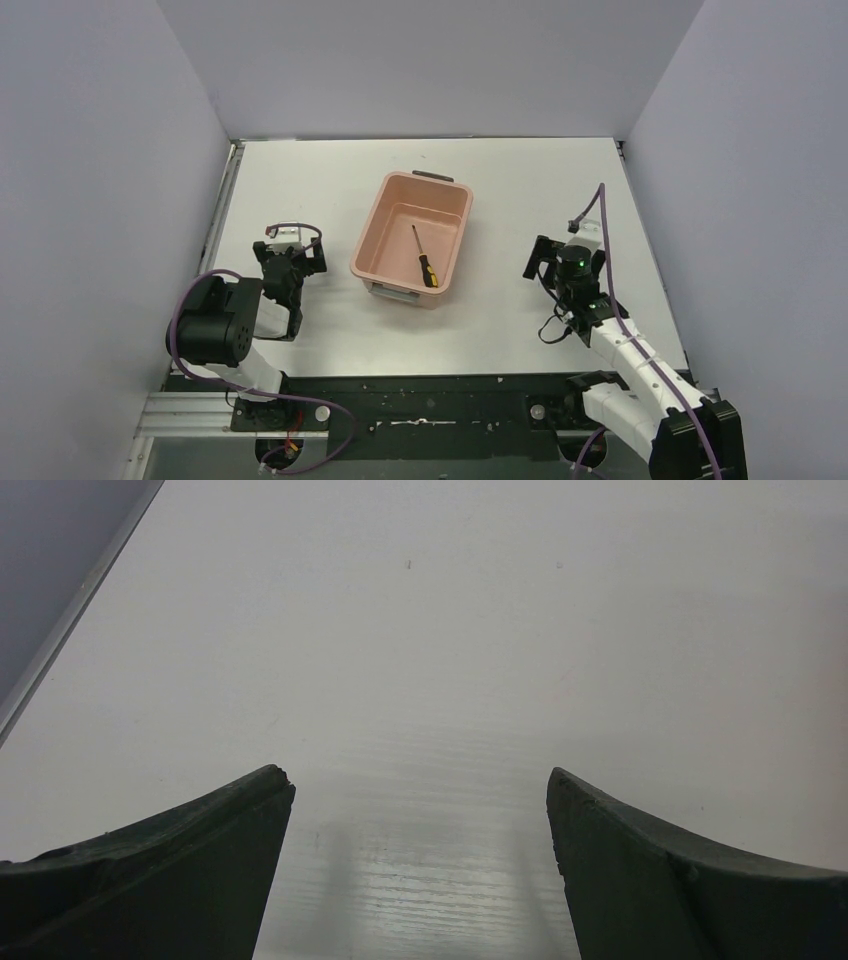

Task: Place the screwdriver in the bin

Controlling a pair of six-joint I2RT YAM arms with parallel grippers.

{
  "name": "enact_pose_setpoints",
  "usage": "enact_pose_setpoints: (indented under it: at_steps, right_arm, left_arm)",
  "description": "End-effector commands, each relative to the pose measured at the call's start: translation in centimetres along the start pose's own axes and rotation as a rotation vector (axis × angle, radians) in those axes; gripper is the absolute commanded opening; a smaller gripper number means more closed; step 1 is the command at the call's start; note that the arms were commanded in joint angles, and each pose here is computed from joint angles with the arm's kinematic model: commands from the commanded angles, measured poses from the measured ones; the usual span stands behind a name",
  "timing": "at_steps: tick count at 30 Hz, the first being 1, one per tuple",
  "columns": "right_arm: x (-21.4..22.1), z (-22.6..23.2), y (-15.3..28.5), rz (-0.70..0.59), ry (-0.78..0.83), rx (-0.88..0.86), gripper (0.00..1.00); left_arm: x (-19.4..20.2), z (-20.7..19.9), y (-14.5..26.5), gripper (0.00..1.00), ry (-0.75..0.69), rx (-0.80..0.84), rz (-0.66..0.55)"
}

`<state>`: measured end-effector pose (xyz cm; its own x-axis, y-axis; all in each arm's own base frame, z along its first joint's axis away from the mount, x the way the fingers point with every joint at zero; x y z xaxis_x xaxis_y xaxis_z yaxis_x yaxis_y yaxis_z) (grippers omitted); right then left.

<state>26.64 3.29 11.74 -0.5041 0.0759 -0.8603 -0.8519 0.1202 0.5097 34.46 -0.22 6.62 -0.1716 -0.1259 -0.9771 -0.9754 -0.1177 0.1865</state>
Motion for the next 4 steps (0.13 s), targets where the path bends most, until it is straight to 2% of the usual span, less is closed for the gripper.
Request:
enact_pose_setpoints:
  at_steps: [1, 4]
  right_arm:
    - [-1.71, -0.15, -0.02, -0.081, -0.024, 0.008, 1.0]
    - [-1.68, -0.06, -0.11, -0.079, -0.021, 0.004, 1.0]
  left_arm:
    - [-1.19, -0.28, -0.39, 0.97, 0.01, 0.012, -0.041]
    - [-1.19, -0.23, -0.27, 0.97, 0.012, 0.012, -0.043]
Point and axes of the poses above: each gripper's point midway between its finger pads, its own y axis back along the fingers, its own z axis along the line the jaws close on, x = y × z, the point moved 3 cm from there along y, back along the fingers, and after that the axes turned 7 degrees about y, right-handed, at the moved point
